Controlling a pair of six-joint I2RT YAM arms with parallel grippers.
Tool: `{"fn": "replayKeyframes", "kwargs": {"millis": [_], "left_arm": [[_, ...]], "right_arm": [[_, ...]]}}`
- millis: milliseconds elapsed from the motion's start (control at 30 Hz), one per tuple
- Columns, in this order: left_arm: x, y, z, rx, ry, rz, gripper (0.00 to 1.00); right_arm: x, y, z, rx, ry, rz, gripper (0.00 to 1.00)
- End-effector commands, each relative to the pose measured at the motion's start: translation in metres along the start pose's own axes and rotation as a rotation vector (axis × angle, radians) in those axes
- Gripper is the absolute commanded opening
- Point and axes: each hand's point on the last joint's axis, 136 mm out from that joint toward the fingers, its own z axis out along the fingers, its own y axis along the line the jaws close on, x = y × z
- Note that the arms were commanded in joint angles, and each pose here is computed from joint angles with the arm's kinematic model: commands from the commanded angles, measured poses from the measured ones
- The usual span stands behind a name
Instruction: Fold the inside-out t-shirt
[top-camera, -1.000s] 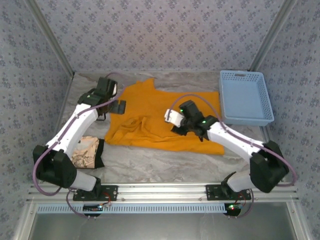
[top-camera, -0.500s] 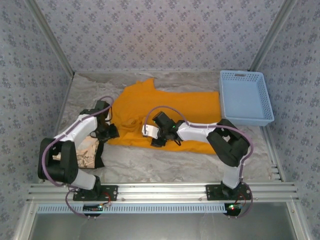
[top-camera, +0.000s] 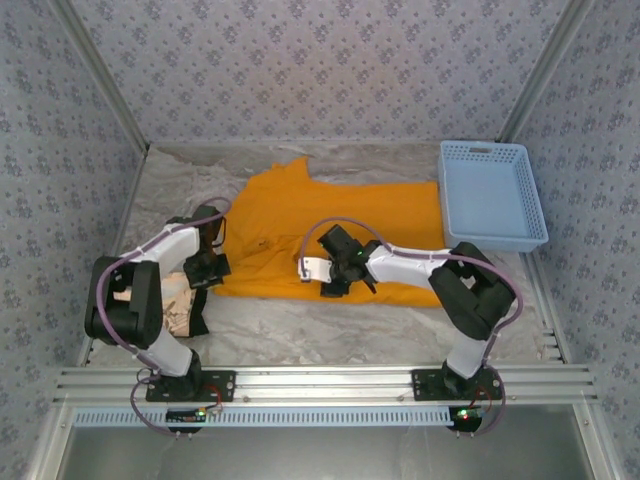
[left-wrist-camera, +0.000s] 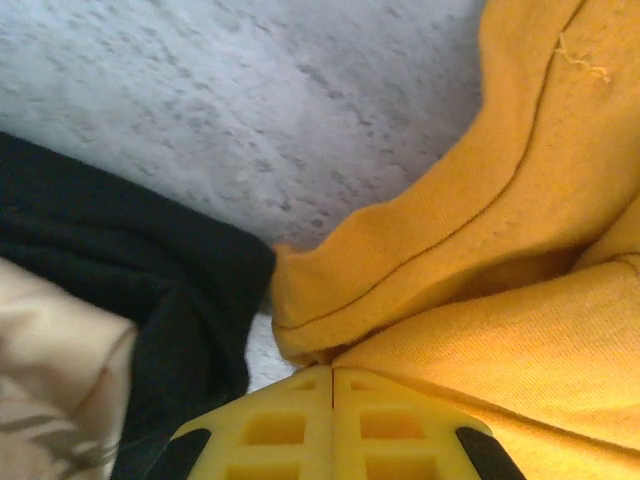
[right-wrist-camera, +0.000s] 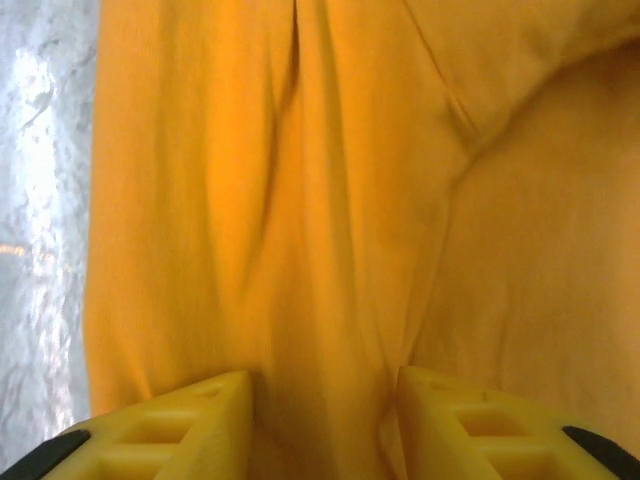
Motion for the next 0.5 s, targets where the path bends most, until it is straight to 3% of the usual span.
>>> {"fn": "replayKeyframes", "kwargs": {"millis": [0, 167, 300, 467], "left_arm": [[-0.005, 0.008, -0.022, -0.022, -0.03, -0.028, 0.01], [0.006, -0.011, -0.045, 0.068, -0.033, -0.023, 0.37], [0.009, -0.037, -0.071, 0.117, -0.06, 0.008, 0.41], [-0.002, -0.089, -0.073, 0.309, -0.084, 0.008, 0.4]], "right_arm": [[-0.011, -0.001, -0.025, -0.028, -0.06, -0.022, 0.45], [-0.071, -0.052, -0.061, 0.083, -0.322, 0.097, 0.46], [-0.112, -0.077, -0.061, 0.076, -0.374, 0.046, 0.46], [-0.128, -0.105, -0.023, 0.085, -0.346, 0.048, 0.48]]}}
